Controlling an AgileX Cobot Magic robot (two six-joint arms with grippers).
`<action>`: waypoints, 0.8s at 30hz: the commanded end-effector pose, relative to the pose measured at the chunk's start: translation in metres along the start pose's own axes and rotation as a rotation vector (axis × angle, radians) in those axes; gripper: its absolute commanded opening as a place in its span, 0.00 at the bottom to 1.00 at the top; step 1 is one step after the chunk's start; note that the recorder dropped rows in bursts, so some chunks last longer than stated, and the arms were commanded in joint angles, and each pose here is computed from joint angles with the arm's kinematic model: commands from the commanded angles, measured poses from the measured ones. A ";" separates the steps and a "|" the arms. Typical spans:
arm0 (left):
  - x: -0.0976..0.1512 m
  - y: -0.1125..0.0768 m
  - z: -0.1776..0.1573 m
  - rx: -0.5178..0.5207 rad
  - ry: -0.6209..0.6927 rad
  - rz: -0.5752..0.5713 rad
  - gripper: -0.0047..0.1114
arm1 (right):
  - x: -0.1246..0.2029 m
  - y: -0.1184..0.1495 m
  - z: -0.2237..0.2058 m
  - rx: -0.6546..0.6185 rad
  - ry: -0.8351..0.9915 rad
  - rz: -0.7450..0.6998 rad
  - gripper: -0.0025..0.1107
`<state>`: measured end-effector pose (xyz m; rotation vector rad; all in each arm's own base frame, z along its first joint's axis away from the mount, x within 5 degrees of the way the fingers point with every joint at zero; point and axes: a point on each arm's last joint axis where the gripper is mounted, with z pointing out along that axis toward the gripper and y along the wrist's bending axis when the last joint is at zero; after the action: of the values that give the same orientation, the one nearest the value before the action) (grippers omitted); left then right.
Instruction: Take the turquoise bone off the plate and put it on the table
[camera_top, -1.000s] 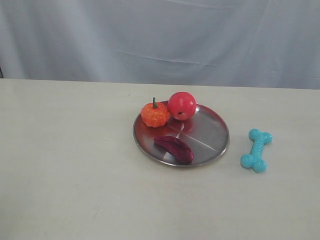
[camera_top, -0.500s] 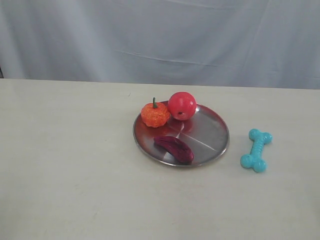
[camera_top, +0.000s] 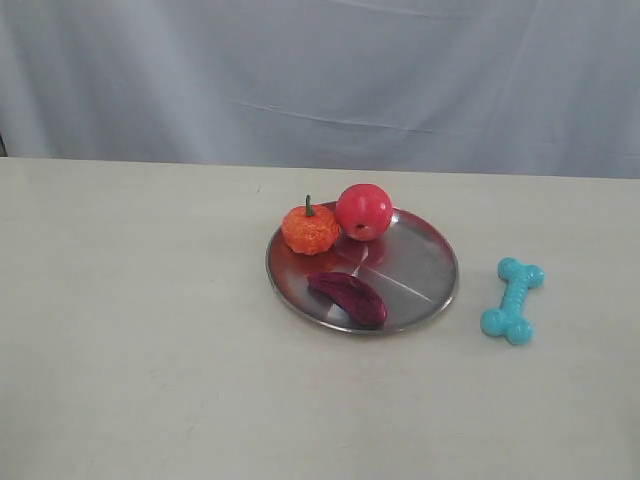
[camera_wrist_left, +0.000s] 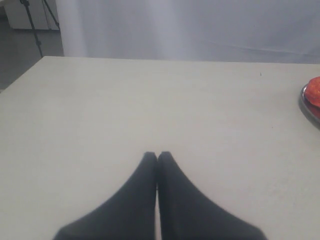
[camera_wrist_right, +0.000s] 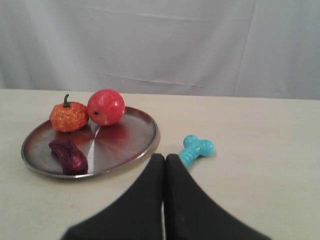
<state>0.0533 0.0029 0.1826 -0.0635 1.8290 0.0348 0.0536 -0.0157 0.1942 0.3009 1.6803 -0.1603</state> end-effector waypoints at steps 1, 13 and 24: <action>0.000 0.000 0.000 0.008 -0.004 -0.003 0.04 | 0.009 -0.001 0.000 0.007 0.087 -0.024 0.02; 0.000 0.000 0.000 0.008 -0.004 -0.003 0.04 | 0.013 -0.001 -0.001 0.009 0.128 -0.025 0.02; 0.000 0.000 0.000 0.008 -0.004 -0.003 0.04 | 0.013 -0.001 -0.001 0.009 0.128 -0.025 0.02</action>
<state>0.0533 0.0029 0.1826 -0.0635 1.8290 0.0348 0.0514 -0.0150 0.1828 0.3078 1.8096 -0.1634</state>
